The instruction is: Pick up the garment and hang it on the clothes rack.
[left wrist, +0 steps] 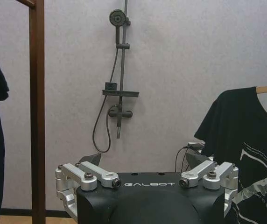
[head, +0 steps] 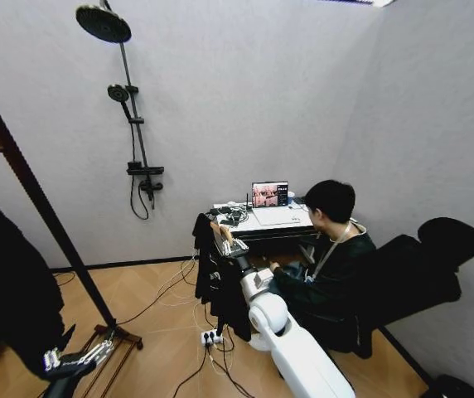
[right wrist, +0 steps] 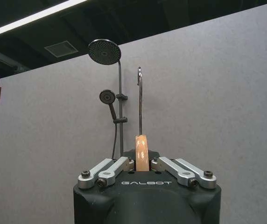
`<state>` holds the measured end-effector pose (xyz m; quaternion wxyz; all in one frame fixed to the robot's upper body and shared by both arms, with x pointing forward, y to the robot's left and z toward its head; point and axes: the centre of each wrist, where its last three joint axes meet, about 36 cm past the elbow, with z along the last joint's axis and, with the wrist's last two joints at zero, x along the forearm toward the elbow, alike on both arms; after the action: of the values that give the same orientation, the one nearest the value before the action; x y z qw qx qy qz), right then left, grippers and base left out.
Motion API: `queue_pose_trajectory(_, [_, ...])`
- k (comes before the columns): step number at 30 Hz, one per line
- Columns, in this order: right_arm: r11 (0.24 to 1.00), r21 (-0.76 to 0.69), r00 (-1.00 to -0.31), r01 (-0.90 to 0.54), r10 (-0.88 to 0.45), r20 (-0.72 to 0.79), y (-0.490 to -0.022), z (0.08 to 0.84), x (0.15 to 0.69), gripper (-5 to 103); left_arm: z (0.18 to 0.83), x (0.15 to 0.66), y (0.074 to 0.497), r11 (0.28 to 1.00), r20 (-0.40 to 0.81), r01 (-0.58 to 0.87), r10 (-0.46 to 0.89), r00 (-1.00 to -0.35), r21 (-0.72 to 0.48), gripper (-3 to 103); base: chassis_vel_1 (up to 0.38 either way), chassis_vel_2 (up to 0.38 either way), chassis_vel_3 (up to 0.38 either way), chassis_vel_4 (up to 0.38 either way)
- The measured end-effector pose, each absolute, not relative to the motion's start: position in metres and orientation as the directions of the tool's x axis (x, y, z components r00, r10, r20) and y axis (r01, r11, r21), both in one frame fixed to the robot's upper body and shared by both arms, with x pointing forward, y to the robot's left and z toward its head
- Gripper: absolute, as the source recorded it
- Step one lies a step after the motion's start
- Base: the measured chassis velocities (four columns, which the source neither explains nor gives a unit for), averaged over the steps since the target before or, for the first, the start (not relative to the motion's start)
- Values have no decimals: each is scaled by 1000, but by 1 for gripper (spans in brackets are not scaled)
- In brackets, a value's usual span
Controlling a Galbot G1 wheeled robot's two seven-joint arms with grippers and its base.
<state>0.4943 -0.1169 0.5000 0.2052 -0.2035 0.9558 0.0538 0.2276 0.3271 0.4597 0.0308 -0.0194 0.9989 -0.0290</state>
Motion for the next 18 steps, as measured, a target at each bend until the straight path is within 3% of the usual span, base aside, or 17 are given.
queue_pose_trajectory(18, [890, 39, -825, -454, -403, -397, -113, 523, 526, 10, 460, 228, 327, 998, -60, -37, -41, -997, -59, 100, 84, 80, 76, 80])
